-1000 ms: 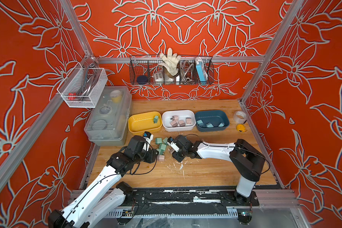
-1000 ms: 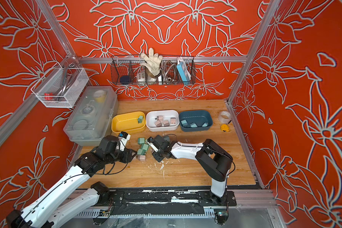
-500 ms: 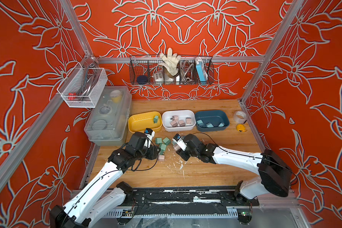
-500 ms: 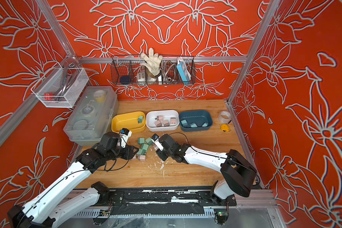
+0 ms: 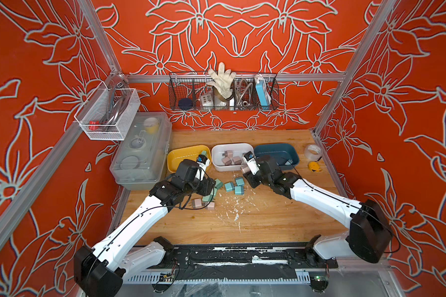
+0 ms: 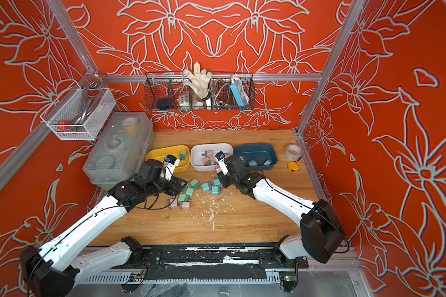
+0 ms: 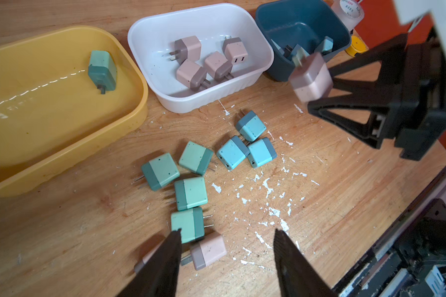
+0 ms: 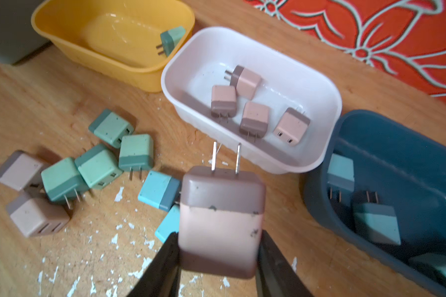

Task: Place the plugs by color into the storage box
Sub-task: Place the plug in the storage box.

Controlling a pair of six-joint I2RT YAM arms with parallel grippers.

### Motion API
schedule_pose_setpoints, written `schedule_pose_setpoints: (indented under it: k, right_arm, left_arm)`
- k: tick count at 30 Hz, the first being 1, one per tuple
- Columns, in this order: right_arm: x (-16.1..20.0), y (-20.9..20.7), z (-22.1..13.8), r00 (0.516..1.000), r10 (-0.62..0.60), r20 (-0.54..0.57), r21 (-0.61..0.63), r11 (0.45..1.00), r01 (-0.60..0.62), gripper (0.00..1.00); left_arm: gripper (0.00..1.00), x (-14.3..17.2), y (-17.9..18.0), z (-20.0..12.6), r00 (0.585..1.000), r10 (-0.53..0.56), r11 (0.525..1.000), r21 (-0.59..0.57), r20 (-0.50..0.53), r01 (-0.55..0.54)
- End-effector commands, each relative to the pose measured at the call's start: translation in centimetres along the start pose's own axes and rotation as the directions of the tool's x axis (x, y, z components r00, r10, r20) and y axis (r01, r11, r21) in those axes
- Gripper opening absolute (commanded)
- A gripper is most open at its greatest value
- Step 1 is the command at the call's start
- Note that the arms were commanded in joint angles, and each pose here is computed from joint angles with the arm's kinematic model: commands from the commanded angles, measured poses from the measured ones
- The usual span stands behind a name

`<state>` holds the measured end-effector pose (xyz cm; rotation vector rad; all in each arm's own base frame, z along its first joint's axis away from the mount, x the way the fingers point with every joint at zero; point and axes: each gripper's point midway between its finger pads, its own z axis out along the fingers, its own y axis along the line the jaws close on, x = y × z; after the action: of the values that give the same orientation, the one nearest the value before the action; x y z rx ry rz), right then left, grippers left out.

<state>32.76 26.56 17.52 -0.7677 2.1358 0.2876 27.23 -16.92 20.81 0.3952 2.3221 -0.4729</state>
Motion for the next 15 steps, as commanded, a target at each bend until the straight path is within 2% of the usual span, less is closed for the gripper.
schedule_pose_setpoints:
  k: [1, 7, 15]
  right_arm:
    - [-0.7, -1.0, 0.7, 1.0, -0.005, -0.016, 0.036, 0.999, 0.005, 0.02]
    - [-2.0, -1.4, 3.3, 0.999, -0.035, -0.027, 0.049, 0.998, 0.036, 0.03]
    - [-3.3, 0.1, 8.6, 1.0, -0.026, -0.016, -0.031, 0.999, 0.025, 0.03]
  left_arm:
    - [0.59, -1.1, -0.3, 0.1, 0.998, 0.06, 0.998, -0.013, 0.027, -0.06]
    - [0.59, -0.7, 0.9, 1.4, 0.998, 0.063, 0.994, -0.087, -0.011, -0.064]
    - [0.6, -0.4, 2.7, 1.5, 0.996, 0.091, 0.979, -0.185, -0.001, -0.09]
